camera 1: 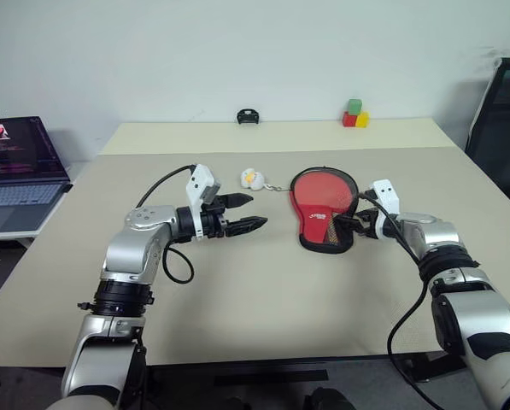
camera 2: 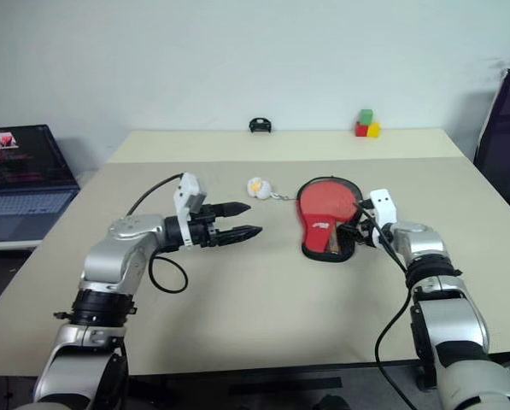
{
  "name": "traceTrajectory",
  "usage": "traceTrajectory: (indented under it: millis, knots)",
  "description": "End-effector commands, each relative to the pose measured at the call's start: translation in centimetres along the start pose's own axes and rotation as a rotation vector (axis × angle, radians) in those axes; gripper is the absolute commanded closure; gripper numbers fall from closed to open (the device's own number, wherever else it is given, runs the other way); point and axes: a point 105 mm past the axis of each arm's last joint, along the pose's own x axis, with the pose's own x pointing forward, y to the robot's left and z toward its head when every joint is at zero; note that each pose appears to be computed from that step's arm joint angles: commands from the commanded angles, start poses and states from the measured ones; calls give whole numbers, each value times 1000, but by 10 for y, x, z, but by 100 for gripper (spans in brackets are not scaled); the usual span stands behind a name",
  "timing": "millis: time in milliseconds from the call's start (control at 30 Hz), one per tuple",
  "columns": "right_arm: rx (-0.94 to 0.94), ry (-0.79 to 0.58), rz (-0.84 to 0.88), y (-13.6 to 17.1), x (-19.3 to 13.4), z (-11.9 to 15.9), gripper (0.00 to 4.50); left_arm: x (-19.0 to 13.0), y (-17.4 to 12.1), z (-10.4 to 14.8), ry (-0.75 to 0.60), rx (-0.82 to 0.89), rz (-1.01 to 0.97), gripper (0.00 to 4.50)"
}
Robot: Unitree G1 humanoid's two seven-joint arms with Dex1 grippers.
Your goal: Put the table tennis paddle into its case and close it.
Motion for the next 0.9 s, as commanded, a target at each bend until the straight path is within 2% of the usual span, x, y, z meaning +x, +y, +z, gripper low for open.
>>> traceTrajectory:
  millis: [33, 267, 300, 467, 900]
  knots:
    - [16, 32, 1, 5, 5, -2, 201, -4, -2, 5, -4, 46, -1, 65]
    - [16, 64, 5, 12, 12, -10, 427, -9, -10, -10, 42, 32, -15, 65]
    - [17, 66, 6, 13, 12, -11, 447, -10, -11, -12, 49, 29, -15, 65]
    - [31, 58, 70, 28, 12, -8, 447, -29, -19, -31, 129, 9, -42, 65]
    - [-7, 86, 318, 109, -25, -24, 447, -57, -44, -41, 200, -35, -177, 65]
